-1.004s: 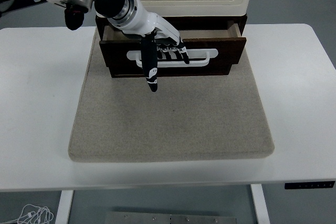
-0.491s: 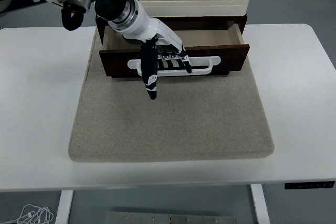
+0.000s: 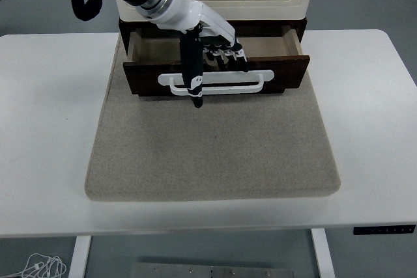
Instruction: Open the drawer under the combination cabinet
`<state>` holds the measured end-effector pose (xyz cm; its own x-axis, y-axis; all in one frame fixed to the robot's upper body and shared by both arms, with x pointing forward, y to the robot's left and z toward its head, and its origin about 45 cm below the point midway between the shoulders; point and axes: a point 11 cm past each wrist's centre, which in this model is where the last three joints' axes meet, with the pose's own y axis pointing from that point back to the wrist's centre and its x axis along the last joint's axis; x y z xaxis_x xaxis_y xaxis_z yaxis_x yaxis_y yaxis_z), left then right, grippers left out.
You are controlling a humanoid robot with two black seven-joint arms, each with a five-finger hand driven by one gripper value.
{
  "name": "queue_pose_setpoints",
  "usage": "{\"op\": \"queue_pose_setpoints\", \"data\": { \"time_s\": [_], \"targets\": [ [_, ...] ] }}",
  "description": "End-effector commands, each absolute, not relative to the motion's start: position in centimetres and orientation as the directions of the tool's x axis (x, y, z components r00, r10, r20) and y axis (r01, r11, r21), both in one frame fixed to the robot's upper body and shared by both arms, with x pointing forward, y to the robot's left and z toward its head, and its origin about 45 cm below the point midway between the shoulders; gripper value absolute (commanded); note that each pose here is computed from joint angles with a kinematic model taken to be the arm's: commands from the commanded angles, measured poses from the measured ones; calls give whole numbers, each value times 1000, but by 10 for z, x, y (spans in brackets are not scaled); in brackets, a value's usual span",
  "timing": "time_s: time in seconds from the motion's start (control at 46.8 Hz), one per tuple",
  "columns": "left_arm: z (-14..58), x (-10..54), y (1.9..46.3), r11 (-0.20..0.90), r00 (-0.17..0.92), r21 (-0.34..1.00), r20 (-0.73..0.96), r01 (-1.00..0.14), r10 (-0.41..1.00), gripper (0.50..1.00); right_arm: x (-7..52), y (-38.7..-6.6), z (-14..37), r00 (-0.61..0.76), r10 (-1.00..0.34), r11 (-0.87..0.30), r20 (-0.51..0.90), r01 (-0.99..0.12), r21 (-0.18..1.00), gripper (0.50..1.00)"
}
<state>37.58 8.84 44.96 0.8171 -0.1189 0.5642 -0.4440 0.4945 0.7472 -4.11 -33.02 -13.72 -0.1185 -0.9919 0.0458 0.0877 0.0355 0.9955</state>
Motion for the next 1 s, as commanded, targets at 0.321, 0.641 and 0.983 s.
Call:
{"op": "queue_pose_setpoints", "data": {
  "time_s": [0.321,0.641,0.983],
  "targets": [
    [596,360,59,775,666,345,735,-530,129,1000,-41,-330,-137,-118,-992,35,46,88,996,928],
    [716,385,102,745,489,-171,658,-644,573,1000,-41,-330,-137,-118,-992,35,46,88,996,928],
    [794,430,247,284,232,-595,164,-752,959,1000,-41,-330,-137,-118,-992,37,47,88,995,928]
  ]
}}
